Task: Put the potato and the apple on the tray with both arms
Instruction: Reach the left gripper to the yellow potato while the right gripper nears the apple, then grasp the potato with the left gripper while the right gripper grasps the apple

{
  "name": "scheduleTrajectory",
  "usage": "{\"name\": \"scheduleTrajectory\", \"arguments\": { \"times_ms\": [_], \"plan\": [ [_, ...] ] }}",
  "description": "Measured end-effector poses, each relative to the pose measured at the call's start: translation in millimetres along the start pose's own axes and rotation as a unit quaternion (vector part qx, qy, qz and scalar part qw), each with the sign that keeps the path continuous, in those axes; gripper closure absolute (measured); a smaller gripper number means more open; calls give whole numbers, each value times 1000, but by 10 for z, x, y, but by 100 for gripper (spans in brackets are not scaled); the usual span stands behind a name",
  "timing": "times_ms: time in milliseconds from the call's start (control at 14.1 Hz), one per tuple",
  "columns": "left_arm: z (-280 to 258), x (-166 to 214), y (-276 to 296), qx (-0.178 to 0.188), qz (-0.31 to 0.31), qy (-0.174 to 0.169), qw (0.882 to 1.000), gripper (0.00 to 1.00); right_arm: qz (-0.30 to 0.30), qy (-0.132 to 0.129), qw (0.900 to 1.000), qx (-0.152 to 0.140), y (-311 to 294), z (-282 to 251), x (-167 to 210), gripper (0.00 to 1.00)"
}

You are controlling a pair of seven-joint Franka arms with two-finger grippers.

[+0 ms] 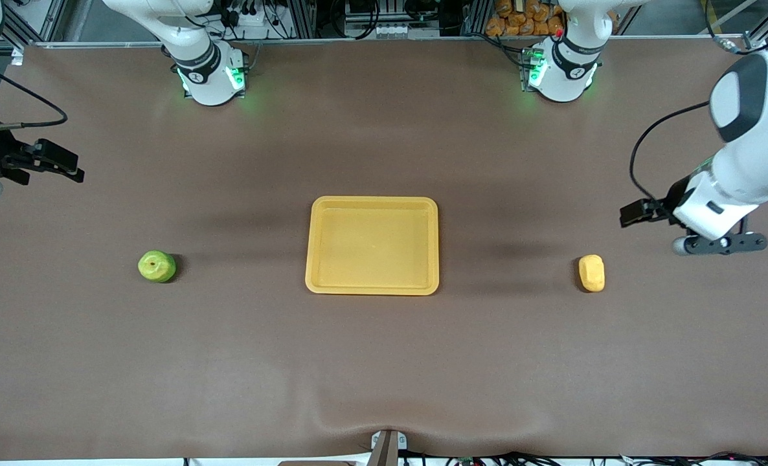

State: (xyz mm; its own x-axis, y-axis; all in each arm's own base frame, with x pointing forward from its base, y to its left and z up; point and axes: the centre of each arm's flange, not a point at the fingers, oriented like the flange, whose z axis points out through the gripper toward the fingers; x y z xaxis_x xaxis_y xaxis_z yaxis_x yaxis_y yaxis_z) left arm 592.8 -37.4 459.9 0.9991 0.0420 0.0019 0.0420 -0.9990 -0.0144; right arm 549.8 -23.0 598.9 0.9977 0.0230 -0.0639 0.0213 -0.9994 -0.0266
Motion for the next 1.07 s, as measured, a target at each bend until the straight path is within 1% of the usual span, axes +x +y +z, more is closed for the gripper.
{"name": "scheduleTrajectory", "arguments": {
  "times_ms": [71,355,569,782,1066],
  "plan": [
    [213,19,2,2,4,10,1000,0,1,0,1000,0,14,35,6,0],
    [1117,105,24,-5,15,29,999,0,5,0,1000,1,120,233,44,0],
    [1560,169,-12,8,38,40,998,0,4,6,1000,0,114,410,85,0],
    [1998,223,-216,-1,25,41,999,0,3,7,1000,0,117,635,117,0],
    [2386,201,-264,-11,15,23,1000,5,-4,11,1000,-1,125,930,169,0]
  ]
}}
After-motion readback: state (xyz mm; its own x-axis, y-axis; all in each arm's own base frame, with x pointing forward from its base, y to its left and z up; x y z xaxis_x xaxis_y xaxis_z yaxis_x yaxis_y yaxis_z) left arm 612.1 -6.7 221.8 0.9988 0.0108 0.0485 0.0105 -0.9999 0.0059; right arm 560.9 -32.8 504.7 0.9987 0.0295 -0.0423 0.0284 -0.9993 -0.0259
